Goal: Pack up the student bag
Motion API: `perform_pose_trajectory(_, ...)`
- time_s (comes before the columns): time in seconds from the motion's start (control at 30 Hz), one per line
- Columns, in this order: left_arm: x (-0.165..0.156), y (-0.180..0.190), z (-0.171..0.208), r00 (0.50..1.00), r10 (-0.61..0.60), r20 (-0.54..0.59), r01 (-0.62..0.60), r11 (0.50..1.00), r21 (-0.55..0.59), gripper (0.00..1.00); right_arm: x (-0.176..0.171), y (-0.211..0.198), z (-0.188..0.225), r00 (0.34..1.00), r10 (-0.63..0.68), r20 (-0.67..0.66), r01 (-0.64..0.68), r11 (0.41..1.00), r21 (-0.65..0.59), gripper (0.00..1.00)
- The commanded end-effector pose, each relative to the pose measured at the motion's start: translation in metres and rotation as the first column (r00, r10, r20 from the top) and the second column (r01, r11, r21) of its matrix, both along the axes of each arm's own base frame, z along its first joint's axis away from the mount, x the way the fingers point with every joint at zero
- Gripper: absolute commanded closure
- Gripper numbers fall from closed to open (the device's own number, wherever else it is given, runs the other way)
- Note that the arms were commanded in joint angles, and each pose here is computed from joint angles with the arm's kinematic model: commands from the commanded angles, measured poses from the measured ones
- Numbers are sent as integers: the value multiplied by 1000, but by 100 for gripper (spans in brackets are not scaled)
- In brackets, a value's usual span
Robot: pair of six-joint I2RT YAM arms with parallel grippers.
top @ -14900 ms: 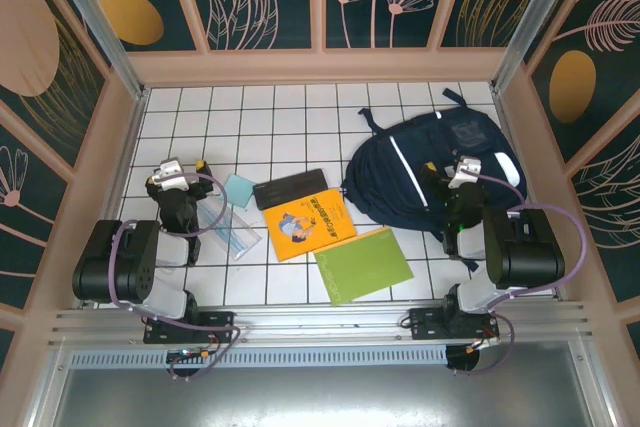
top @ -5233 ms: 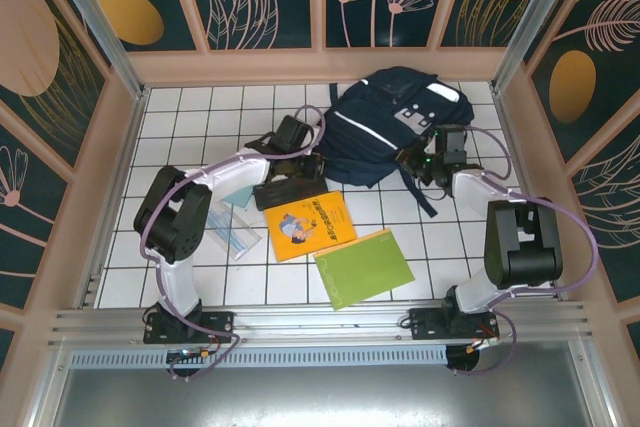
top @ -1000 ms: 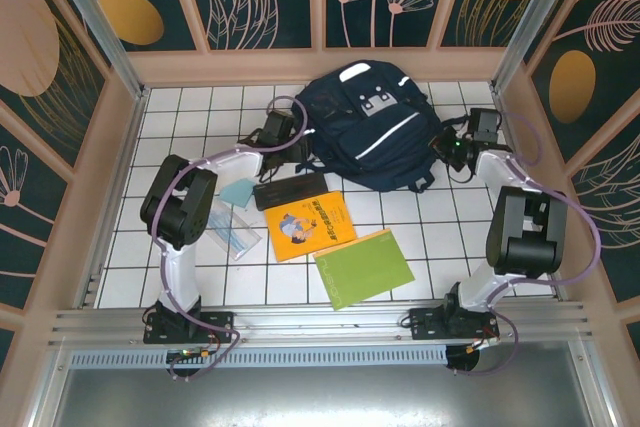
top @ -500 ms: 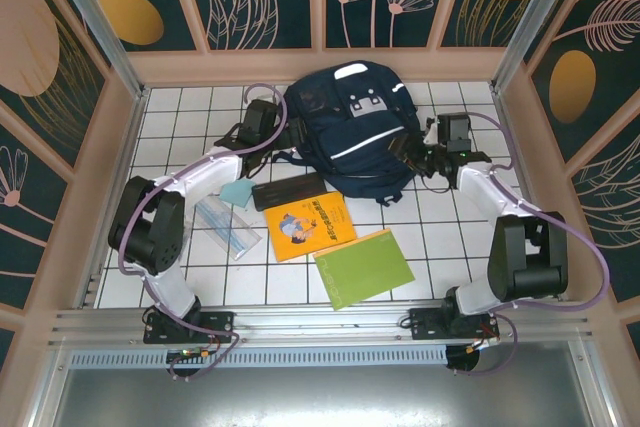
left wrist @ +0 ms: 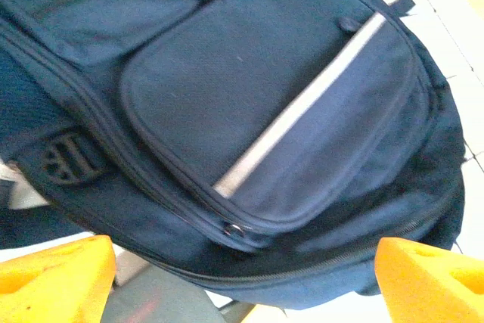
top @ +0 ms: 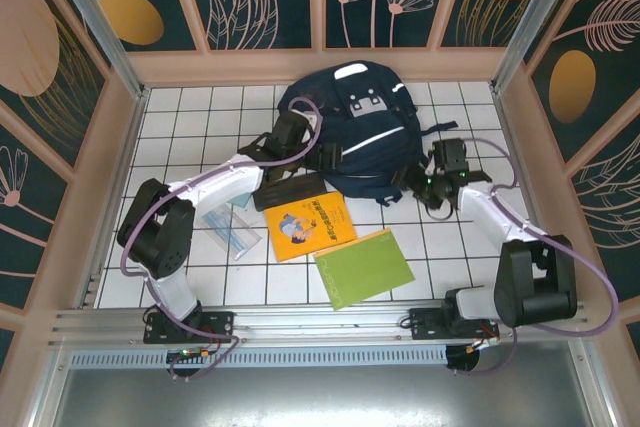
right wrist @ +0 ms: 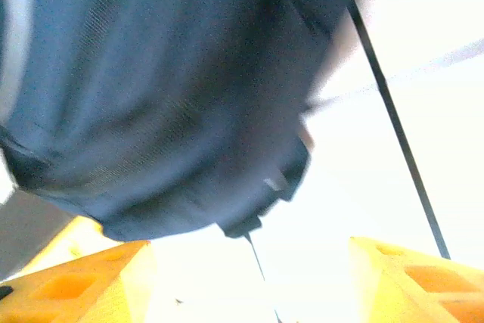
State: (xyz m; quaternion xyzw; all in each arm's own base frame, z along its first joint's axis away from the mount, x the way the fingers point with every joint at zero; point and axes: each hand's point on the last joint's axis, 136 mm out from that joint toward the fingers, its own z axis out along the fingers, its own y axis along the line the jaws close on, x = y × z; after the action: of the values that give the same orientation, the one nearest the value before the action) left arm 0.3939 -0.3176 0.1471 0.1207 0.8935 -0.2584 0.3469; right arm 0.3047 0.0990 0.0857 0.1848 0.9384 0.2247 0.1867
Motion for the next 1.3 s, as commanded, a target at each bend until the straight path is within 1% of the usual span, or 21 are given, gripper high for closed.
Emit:
perform_pose_trajectory(0.0, -40, -23, -25, 983, -134, -124, 132, 991, -24, 13, -55, 3, -25, 988, -11, -154, 8, 1000, -18, 31)
perform_pose_trajectory(0.13, -65, -35, -45, 951, -235, -200, 231, 972, -43, 15, -95, 21, -26, 976, -17, -218, 14, 1000, -17, 29)
perform_pose_trajectory(0.2, -68, -34, -52, 946, -244, -214, 241, 970, -39, 15, -114, 24, -25, 966, -34, -258, 23, 999, -49, 27)
perform_pose_trajectory(0.23, -68, -34, -53, 947, -242, -213, 241, 970, -33, 16, -122, 26, -24, 962, -35, -270, 20, 998, -59, 16)
perform_pose_trajectory(0.27, -66, -33, -52, 950, -236, -205, 236, 971, -25, 15, -130, 24, -24, 957, -51, -287, 28, 996, -84, 11)
perform_pose_trajectory(0.3, -63, -33, -50, 954, -229, -191, 230, 973, -19, 15, -138, 24, -24, 951, -62, -303, 31, 994, -107, 11)
perform_pose_trajectory(0.33, -60, -33, -48, 957, -225, -181, 226, 974, -15, 14, -145, 24, -25, 945, -65, -319, 30, 993, -114, 4)
perform_pose_trajectory(0.37, -57, -33, -45, 961, -220, -165, 221, 975, -15, 14, -154, 27, -28, 937, -70, -343, 29, 992, -124, 1)
perform_pose_trajectory(0.47, -46, -32, -33, 977, -181, -114, 180, 984, -12, 12, -177, 34, -35, 910, -77, -408, 22, 990, -138, 1)
perform_pose_trajectory(0.57, -35, -28, -23, 989, -131, -63, 131, 991, -4, 10, -192, 38, -42, 888, -83, -452, 17, 989, -148, 1)
perform_pose_trajectory(0.67, -28, -24, -15, 995, -93, -24, 93, 996, -4, 9, -192, 48, -47, 882, -72, -466, 28, 995, -101, 1)
perform_pose_trajectory(0.8, -26, -25, -12, 995, -94, -15, 94, 996, -5, 8, -199, 58, -60, 857, -53, -512, 31, 998, -50, 1)
perform_pose_trajectory(0.9, -29, -24, -16, 994, -106, -26, 106, 994, 9, 8, -202, 58, -68, 852, -54, -521, 33, 998, -49, 1)
perform_pose_trajectory(0.97, -32, -21, -20, 994, -106, -36, 106, 994, 22, 8, -197, 58, -70, 862, -62, -503, 39, 998, -56, 1)
perform_pose_trajectory(1.1, -34, -15, -28, 995, -84, -50, 86, 995, 41, 8, -168, 61, -75, 900, -85, -428, 83, 996, -23, 1)
perform_pose_trajectory(1.2, -35, -12, -30, 996, -72, -60, 75, 996, 43, 8, -131, 62, -72, 939, -102, -329, 114, 993, 18, 1)
perform_pose_trajectory(1.27, -37, -12, -29, 995, -73, -65, 76, 996, 42, 8, -101, 68, -61, 965, -96, -246, 111, 993, 50, 2)
